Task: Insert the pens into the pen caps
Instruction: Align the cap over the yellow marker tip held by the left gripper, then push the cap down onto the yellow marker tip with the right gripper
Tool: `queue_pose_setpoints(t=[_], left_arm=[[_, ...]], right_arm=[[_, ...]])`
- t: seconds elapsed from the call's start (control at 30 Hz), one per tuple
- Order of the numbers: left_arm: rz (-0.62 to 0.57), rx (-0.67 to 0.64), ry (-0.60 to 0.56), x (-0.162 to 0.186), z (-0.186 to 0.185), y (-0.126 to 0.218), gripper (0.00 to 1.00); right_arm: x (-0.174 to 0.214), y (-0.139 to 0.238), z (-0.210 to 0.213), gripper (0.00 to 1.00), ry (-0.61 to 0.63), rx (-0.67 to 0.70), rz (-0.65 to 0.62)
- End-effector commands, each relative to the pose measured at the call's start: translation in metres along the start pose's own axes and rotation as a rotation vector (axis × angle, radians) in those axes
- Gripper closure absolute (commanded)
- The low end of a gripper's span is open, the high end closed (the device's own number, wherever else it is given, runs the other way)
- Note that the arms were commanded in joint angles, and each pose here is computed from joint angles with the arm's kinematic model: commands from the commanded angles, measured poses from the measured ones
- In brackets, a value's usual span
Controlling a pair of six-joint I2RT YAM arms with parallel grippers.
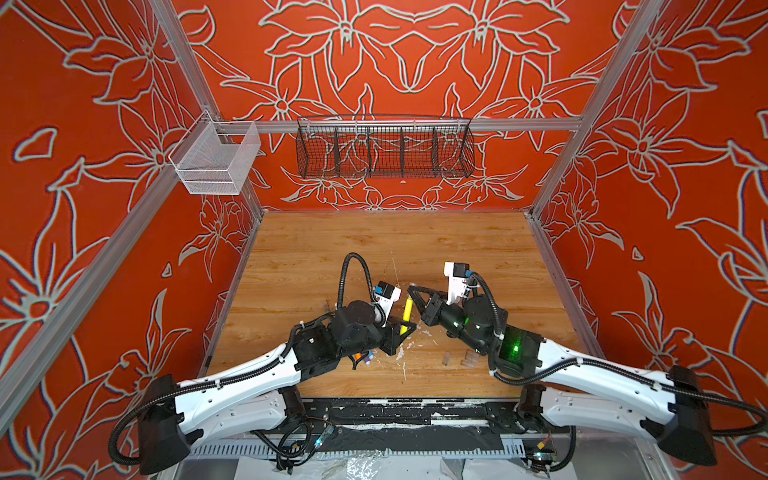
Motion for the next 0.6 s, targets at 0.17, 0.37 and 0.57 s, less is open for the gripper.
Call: queue_pose_setpoints(t=[0.17,0.37,0.57], left_arm=[[-0.095,0.084,0.033,-0.038,-0.01,-0.001,1.0],[-0.104,0.06,0.041,-0.038,0.0,0.001,1.0],[-0.15,0.081,0.011,-0.042,-0.005,0.016,1.0]], right_arm=[[0.043,0.005,0.012,1.0,0.085,-0.106,0.178],[0.051,0.003,0.017,1.0,0.107,-0.136,0.2],[0.048,0.006,0.026,0.91,0.143,-0.145,0.21]])
Point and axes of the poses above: each gripper's point midway between its finger pads, its own y axis back along the fingers, its own z axis along the line the jaws close on, x = y × z, the point moved 5 cm from there along y, back along the fingers, and after that the axes turned 5 degrees about y, right-handed, at the moved point
